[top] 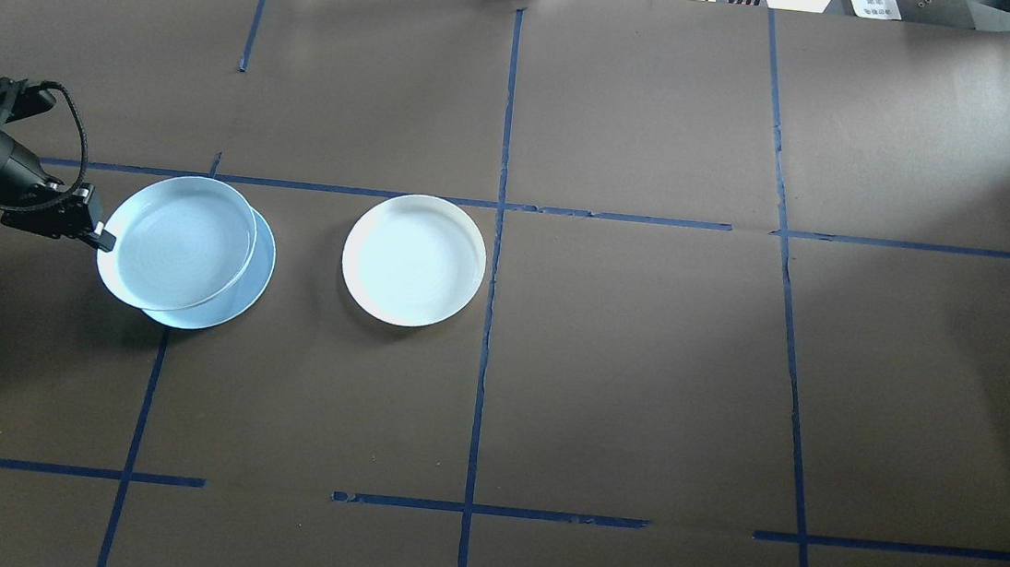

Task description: Stack plate in center

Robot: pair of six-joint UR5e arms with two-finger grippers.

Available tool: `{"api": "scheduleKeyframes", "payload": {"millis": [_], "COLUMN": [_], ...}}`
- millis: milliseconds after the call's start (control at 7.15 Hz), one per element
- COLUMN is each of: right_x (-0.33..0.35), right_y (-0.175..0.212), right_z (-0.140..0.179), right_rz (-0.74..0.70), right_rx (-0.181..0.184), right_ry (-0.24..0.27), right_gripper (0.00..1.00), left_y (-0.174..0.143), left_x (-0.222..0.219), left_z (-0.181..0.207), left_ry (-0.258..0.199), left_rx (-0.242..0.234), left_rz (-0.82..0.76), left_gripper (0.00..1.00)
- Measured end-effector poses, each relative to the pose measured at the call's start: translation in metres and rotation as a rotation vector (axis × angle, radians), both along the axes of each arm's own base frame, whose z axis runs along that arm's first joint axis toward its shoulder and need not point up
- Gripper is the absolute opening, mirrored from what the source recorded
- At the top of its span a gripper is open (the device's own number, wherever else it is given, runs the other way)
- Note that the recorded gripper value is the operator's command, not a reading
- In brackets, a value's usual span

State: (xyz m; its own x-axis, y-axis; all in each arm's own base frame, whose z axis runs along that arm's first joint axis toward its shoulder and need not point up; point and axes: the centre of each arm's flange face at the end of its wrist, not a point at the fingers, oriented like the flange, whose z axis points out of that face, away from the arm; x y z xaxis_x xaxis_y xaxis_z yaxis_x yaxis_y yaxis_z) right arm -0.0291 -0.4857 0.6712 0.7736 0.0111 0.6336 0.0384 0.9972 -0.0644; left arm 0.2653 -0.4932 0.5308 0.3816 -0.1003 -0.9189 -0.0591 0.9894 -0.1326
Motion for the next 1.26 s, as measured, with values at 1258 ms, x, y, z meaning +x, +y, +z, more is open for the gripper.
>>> {"api": "scheduleKeyframes", "payload": {"millis": [1258], "right_x": [0.0], "right_y": [0.0], "right_z": [0.0], "right_rz": [0.0], "right_rx": [0.0], "right_ry": [0.0], "right_gripper": [1.0], "left_y": [0.007], "left_x": [0.017], "left_z": [0.003], "left_ry": [-0.015], "left_rx": [0.002], "left_rz": [-0.007], "left_gripper": [0.0]}}
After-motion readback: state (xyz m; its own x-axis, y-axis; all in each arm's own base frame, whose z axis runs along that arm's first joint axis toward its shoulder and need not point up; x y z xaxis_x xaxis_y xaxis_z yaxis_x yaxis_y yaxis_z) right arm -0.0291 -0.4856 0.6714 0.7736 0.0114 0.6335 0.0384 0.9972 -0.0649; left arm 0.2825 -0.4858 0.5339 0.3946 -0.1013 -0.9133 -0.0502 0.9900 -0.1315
